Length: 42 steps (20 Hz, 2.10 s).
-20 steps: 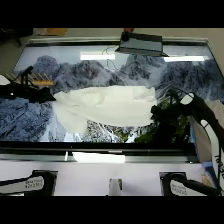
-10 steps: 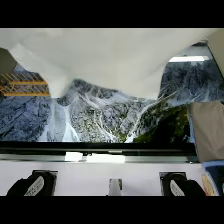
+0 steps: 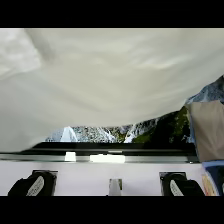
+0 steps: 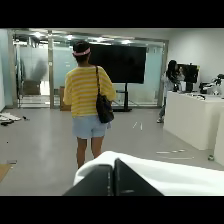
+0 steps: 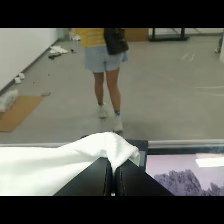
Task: Fold the shirts.
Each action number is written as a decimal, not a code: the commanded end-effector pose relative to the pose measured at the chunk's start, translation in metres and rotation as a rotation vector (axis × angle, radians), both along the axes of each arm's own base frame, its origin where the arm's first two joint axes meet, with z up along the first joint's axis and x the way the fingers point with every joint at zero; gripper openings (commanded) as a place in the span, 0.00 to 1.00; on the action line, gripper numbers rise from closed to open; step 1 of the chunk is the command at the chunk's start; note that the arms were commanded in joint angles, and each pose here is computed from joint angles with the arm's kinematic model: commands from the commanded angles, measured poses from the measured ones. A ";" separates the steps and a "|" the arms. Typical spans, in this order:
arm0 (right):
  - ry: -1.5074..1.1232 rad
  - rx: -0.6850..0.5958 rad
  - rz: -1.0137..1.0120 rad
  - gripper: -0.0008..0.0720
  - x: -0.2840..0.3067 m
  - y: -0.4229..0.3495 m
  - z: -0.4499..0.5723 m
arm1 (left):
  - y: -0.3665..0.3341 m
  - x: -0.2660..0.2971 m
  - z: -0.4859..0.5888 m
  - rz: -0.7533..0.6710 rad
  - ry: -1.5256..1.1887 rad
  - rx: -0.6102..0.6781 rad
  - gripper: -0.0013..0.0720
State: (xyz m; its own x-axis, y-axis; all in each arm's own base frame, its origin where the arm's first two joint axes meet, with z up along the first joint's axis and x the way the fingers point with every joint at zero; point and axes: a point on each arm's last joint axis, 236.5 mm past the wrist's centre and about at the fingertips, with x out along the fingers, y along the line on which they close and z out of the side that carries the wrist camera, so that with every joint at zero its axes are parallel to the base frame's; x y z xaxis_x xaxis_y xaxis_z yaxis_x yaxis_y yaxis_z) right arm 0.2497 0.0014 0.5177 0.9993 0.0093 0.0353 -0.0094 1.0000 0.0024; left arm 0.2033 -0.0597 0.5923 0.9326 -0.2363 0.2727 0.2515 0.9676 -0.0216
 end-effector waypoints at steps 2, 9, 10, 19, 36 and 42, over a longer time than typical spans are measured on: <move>0.151 -0.005 -0.031 0.05 0.019 -0.009 -0.036 | 0.007 0.036 -0.051 0.010 0.220 0.023 0.06; 1.195 0.046 0.046 0.05 0.107 -0.001 -0.358 | 0.013 0.174 -0.378 -0.141 1.187 -0.048 0.06; 1.249 0.066 0.034 0.05 0.121 -0.002 -0.402 | 0.011 0.182 -0.429 -0.153 1.293 -0.073 0.06; 0.920 0.367 -0.100 0.05 0.278 -0.008 -0.487 | 0.017 0.321 -0.553 -0.034 1.178 -0.390 0.06; 1.349 0.055 -0.009 0.05 0.198 -0.017 -0.552 | -0.011 0.224 -0.626 -0.253 1.593 0.000 0.06; 1.526 0.090 -0.033 0.05 0.162 -0.015 -0.598 | -0.012 0.172 -0.667 -0.254 1.788 0.024 0.06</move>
State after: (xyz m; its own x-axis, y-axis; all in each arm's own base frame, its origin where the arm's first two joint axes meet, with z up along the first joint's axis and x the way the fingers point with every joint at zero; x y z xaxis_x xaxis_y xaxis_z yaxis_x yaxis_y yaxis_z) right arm 0.4325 -0.0133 -0.0647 0.1772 0.0425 -0.9833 0.0809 0.9951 0.0576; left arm 0.4065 -0.0729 -0.0604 0.1216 -0.4074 -0.9051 0.0769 0.9130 -0.4007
